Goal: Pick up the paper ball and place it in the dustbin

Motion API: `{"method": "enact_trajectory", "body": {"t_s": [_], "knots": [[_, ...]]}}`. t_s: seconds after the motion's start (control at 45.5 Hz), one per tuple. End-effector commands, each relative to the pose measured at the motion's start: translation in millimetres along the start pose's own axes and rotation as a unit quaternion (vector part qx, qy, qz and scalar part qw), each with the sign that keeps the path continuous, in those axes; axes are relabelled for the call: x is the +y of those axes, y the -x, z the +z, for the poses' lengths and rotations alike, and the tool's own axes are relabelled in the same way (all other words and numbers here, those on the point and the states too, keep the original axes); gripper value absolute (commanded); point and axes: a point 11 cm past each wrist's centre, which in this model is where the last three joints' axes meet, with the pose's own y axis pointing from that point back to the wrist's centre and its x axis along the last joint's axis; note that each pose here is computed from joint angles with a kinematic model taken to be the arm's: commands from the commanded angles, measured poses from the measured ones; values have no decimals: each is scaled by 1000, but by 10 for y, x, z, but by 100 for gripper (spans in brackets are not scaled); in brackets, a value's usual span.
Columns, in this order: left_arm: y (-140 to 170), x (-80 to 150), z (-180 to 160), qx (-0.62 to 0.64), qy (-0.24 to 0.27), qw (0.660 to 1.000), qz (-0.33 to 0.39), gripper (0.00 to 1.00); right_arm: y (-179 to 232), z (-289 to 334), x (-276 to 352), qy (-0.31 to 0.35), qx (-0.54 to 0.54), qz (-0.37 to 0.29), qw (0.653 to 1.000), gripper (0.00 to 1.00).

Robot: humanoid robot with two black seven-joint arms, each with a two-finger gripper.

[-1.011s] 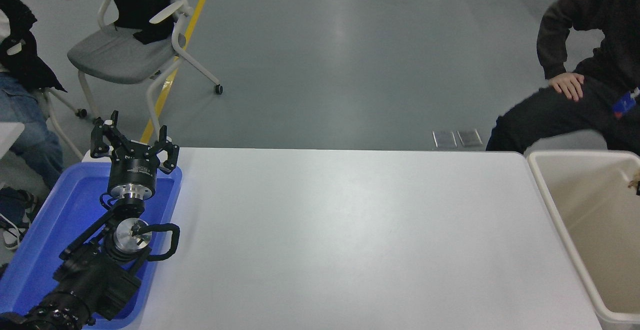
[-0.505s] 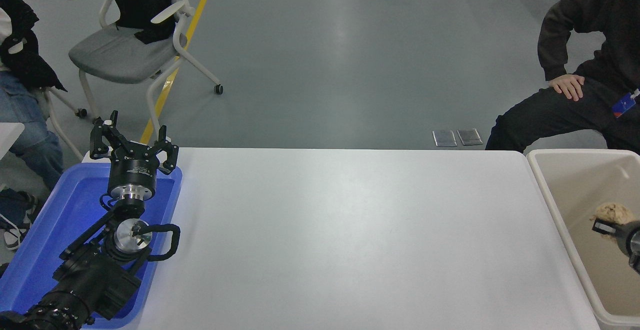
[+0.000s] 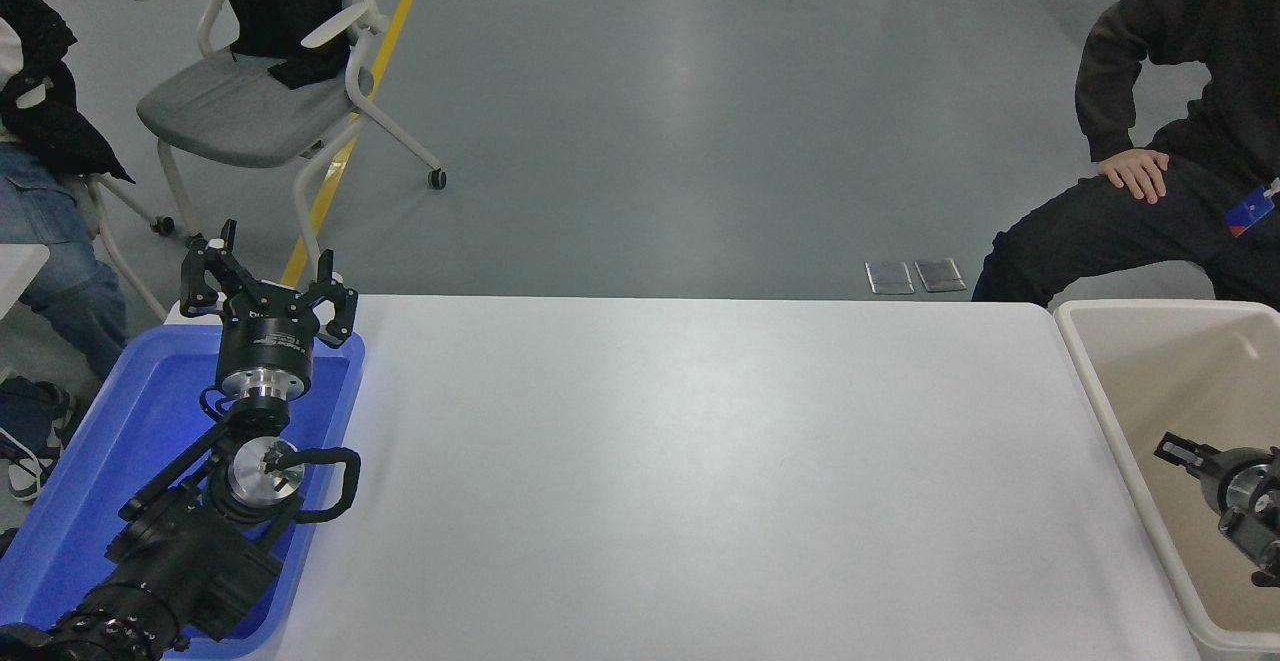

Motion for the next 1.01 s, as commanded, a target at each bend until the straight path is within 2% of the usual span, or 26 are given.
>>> {"method": "enact_trajectory", "body": {"t_s": [0.0, 0.198, 0.352, 0.527, 0.615, 0.813, 0.989], "knots": [[1, -1, 0, 0, 0, 1000, 0, 99, -304, -354, 21, -40, -85, 24, 995, 100], [1, -1, 0, 0, 0, 1000, 0, 99, -566, -875, 197, -132, -211, 9, 969, 100], [1, -1, 0, 0, 0, 1000, 0, 99, -742, -1336, 436, -217, -298, -8, 930, 100], [1, -1, 0, 0, 0, 1000, 0, 99, -713, -1817, 698, -293, -361, -48, 884, 100], [1, -1, 0, 0, 0, 1000, 0, 99, -580, -2134, 817, -320, -430, -93, 839, 100], [1, -1, 0, 0, 0, 1000, 0, 99, -423, -2646, 992, -330, -603, -191, 701, 100], [1, -1, 0, 0, 0, 1000, 0, 99, -355, -2951, 1144, -346, -668, -260, 605, 100]]}}
